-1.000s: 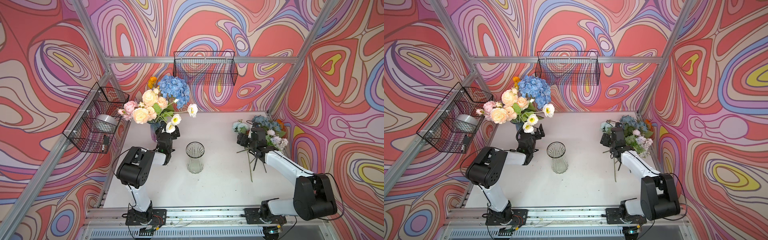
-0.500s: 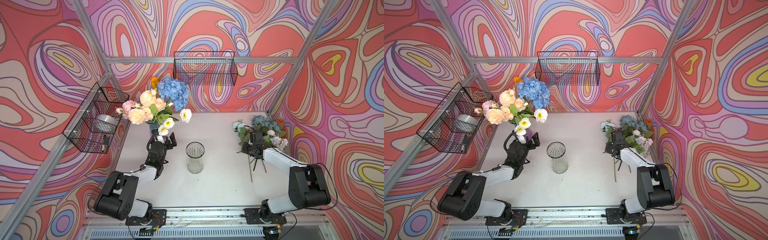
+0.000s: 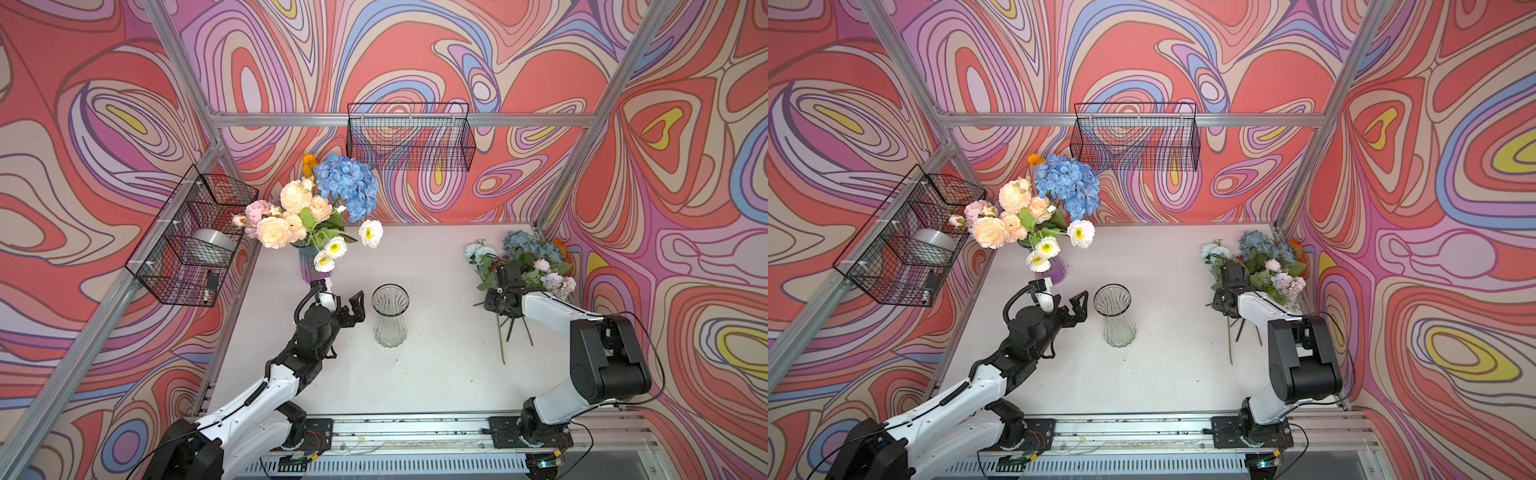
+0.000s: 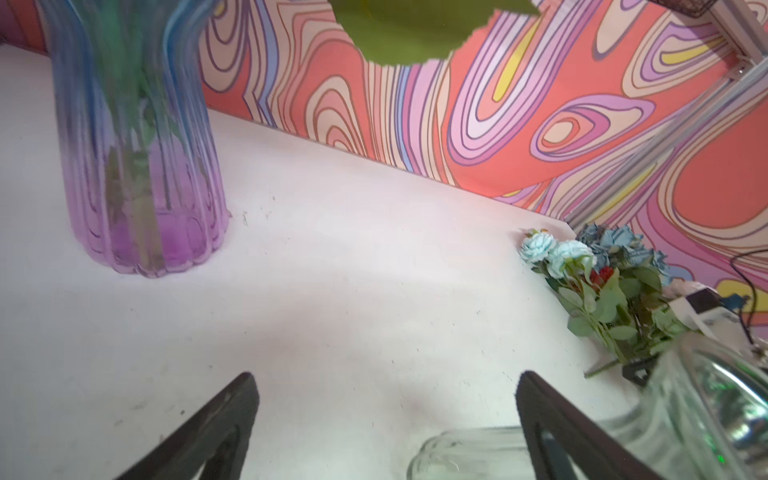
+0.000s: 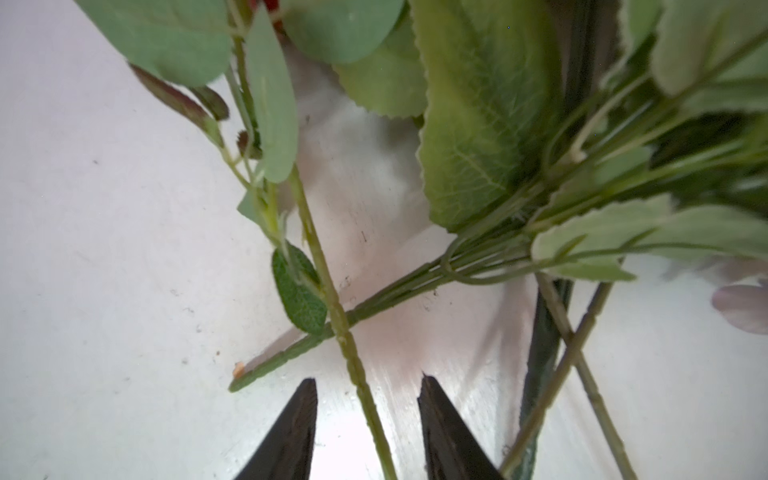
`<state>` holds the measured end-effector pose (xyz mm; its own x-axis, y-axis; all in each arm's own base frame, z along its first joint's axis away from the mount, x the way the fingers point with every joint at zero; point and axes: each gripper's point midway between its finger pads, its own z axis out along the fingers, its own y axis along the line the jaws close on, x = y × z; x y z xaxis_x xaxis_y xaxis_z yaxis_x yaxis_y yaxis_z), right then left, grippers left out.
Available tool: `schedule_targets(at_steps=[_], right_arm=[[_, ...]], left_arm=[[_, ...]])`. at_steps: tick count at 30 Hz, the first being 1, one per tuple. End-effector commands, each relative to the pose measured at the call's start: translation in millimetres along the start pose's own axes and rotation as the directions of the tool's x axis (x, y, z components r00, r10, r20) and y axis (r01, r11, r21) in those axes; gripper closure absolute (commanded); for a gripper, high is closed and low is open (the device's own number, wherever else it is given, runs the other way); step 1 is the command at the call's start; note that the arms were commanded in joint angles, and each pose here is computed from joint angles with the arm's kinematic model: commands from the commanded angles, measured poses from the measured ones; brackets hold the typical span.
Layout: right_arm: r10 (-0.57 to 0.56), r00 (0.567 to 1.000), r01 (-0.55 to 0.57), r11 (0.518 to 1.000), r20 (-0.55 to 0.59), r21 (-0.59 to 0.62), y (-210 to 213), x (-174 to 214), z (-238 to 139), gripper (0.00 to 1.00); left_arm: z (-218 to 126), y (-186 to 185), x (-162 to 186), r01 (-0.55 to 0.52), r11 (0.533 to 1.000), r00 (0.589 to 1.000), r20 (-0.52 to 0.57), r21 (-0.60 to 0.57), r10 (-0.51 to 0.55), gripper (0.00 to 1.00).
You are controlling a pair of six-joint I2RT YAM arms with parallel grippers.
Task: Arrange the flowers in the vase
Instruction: 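Close the right gripper on the pale blue rose stem while the left grips the vase, then lift the pale blue roses upright and carry them over the clear vase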
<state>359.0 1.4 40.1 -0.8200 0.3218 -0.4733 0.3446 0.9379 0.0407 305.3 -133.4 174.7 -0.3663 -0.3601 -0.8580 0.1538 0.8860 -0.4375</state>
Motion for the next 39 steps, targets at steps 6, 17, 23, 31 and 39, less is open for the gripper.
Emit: schedule_targets(at_steps=[6,17,23,31,39], right_arm=[[-0.013,0.998,0.014,1.000,-0.053,0.015,-3,5,10,0.76],[0.003,0.999,0.001,0.994,0.042,-0.112,17,-18,-20,1.00],[0.021,0.986,0.030,0.952,0.163,-0.304,46,-46,-69,1.00],[0.119,0.935,0.105,0.809,0.335,-0.579,88,-91,-160,1.00],[0.204,0.857,0.262,0.620,0.474,-0.740,121,-108,-257,1.00]], left_arm=[[-34,16,55,-0.029,0.997,0.975,-0.220,-0.070,0.012,0.00],[-52,7,90,0.021,0.999,0.951,-0.308,-0.040,-0.032,0.00],[-37,-12,94,0.006,1.000,0.953,-0.302,-0.005,-0.007,0.00],[-21,-34,100,0.003,0.999,0.953,-0.303,0.044,0.011,0.00],[0,-59,103,0.013,0.994,0.959,-0.283,0.106,0.017,0.00]])
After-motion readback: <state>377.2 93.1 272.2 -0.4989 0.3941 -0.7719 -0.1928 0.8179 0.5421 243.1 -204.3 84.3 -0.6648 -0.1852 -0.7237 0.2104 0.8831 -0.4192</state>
